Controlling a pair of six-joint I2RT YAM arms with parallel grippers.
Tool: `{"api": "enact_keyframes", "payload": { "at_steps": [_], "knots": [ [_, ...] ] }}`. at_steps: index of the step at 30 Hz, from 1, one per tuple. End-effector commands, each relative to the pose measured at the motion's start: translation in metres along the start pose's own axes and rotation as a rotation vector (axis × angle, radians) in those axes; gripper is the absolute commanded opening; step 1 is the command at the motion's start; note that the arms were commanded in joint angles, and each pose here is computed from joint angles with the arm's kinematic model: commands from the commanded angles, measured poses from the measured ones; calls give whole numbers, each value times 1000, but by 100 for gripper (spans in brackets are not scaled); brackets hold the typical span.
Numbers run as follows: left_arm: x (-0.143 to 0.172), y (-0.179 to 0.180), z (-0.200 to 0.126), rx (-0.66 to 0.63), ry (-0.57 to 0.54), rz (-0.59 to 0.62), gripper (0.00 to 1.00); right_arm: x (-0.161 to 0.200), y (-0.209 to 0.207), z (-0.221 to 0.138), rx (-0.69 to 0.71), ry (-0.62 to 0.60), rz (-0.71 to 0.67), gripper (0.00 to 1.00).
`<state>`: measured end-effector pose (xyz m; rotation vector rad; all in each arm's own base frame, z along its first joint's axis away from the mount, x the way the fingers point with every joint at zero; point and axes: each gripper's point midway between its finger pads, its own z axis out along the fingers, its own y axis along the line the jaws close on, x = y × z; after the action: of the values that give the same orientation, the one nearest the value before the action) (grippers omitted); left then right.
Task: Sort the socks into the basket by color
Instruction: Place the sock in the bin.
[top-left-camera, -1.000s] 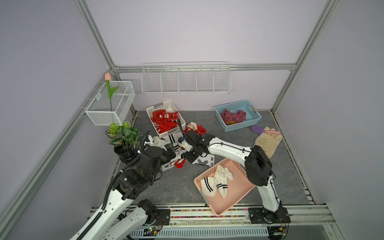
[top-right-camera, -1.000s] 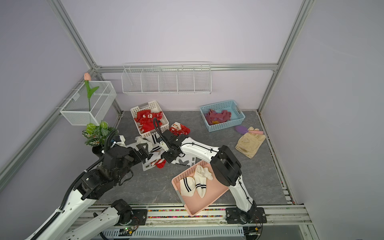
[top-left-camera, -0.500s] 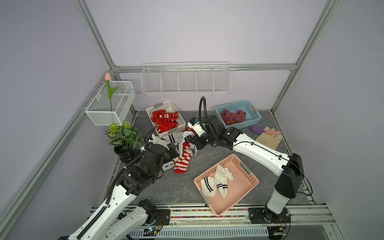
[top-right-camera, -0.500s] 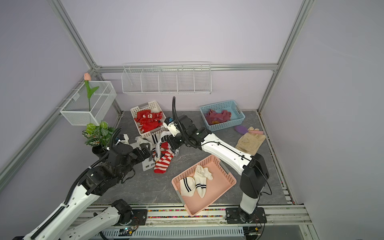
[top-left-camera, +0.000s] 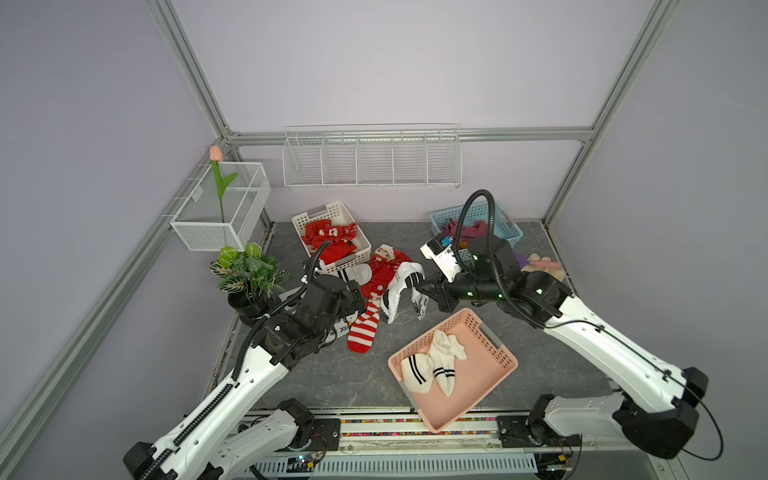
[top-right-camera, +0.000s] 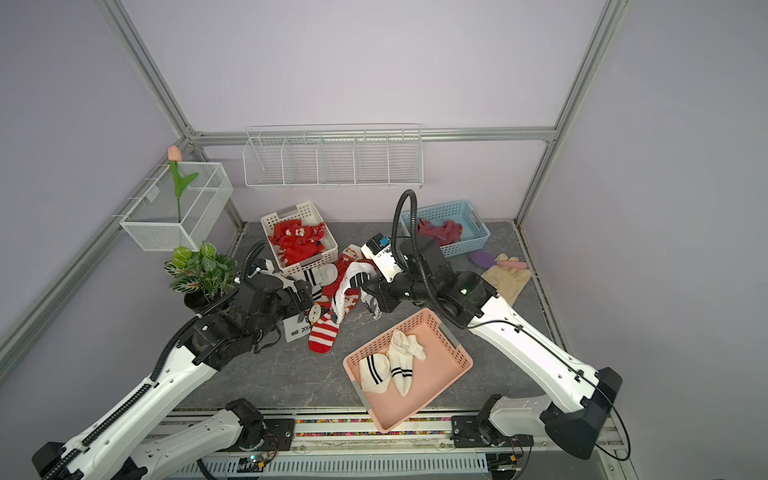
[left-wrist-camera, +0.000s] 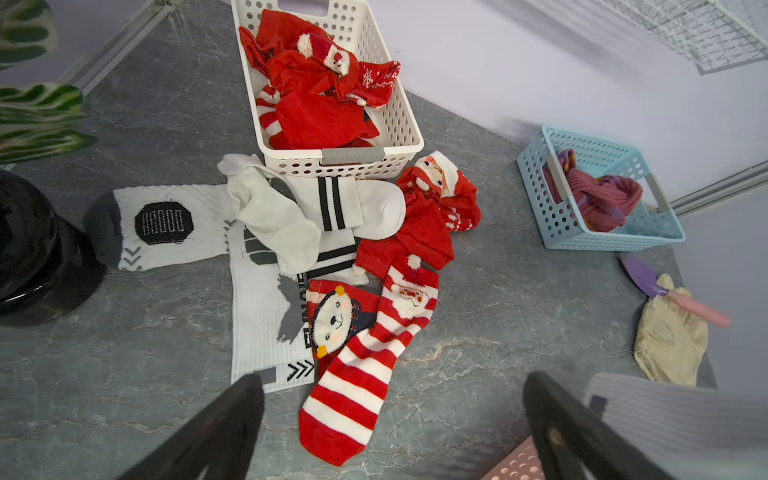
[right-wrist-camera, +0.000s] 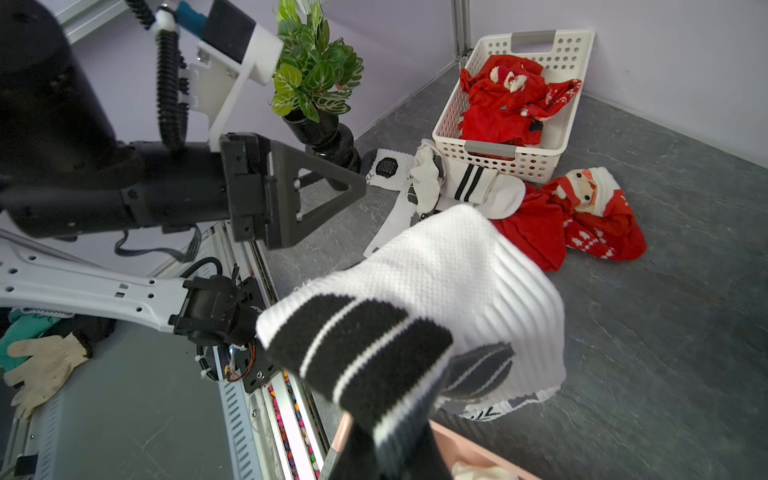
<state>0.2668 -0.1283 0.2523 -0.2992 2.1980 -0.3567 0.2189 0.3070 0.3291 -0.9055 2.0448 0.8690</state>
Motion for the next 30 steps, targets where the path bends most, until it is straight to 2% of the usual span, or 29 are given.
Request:
{"api": "enact_keyframes", "payload": {
  "at_steps": [1, 8, 13, 18, 21, 24, 30],
  "knots": [
    [-13, -10, -3, 28, -15, -3, 100, 42, -15, -18, 80, 94, 12, 7],
    [-11, -23, 10, 44, 20, 13, 100, 97, -38, -61, 230, 145, 35, 7],
    [-4, -26, 19, 34, 57, 21, 100, 135, -49, -67, 286, 230, 44, 7],
    [1, -25, 27, 1, 89, 24, 100, 166, -46, -38, 213, 294, 77, 7],
    [3, -23, 33, -29, 113, 25, 100, 190, -43, -14, 160, 405, 122, 7],
    [6, -21, 37, -49, 125, 19, 100, 215, -36, 11, 87, 465, 186, 7],
    [8, -13, 44, -83, 140, 0, 100, 239, -29, 44, 4, 496, 319, 7]
  ]
}}
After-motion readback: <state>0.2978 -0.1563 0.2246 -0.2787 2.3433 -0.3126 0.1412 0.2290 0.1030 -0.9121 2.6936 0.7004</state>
